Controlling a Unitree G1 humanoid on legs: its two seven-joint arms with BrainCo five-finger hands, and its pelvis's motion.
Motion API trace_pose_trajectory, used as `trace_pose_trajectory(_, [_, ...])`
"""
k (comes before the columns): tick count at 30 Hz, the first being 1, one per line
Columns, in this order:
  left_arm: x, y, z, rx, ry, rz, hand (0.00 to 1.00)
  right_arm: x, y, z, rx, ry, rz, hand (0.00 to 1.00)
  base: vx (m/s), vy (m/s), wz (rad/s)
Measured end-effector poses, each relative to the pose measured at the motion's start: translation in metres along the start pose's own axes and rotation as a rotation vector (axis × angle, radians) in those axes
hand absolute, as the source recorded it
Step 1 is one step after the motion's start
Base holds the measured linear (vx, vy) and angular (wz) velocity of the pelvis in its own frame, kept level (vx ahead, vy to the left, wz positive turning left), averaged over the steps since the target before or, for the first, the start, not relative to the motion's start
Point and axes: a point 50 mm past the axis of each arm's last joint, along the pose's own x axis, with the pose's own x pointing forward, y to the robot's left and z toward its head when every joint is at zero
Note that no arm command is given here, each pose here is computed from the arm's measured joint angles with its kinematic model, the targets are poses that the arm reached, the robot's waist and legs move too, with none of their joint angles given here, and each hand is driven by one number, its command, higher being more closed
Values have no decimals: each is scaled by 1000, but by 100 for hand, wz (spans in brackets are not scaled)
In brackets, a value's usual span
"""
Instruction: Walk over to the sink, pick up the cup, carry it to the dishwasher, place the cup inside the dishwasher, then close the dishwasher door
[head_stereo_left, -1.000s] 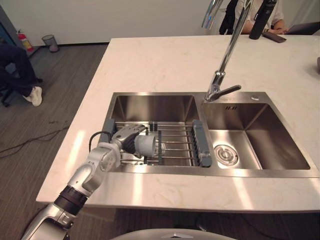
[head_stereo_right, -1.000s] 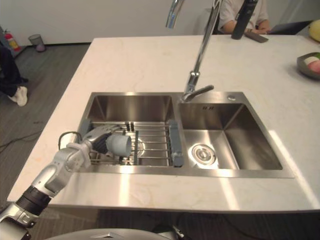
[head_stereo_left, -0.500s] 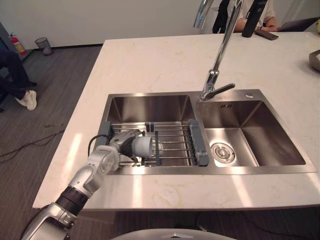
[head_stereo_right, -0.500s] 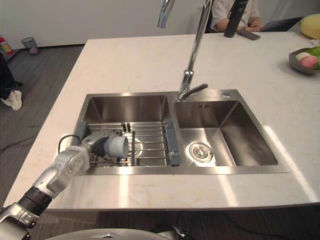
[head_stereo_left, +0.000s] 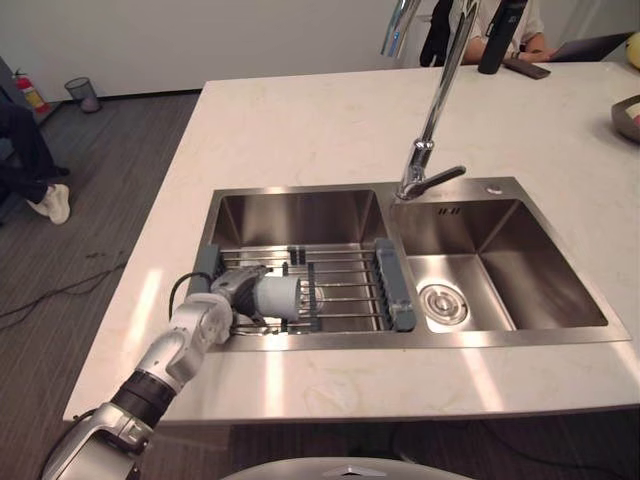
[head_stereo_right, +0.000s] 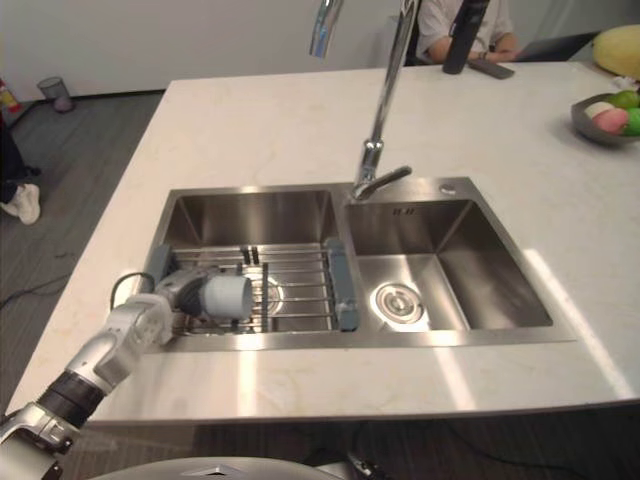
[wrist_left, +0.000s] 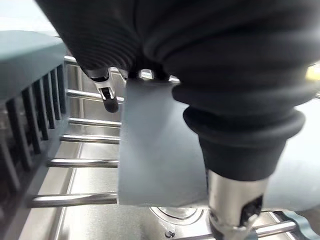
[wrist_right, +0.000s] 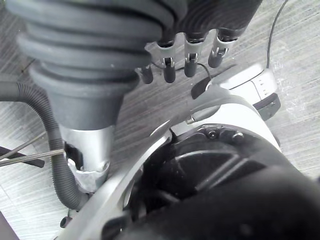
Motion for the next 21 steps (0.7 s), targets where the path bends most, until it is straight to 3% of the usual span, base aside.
trace_pose_trajectory(7, [4, -3, -5, -2, 23, -69, 0, 0, -1, -1, 10, -1, -3, 0, -3, -3, -1])
trace_pose_trajectory(8, [5, -2, -6, 0, 29, -88, 100, 0, -1, -1, 9, -1, -3, 0, -25, -18, -6])
trace_pose_trajectory(13, [8, -8, -11, -82, 26, -196, 100, -1, -2, -1, 10, 0, -1, 0, -11, -8, -2])
trace_pose_trajectory(21, [7, -18, -2, -255, -103, -227, 100, -1, -5, 0, -26, 8, -7, 0, 0, 0, 0])
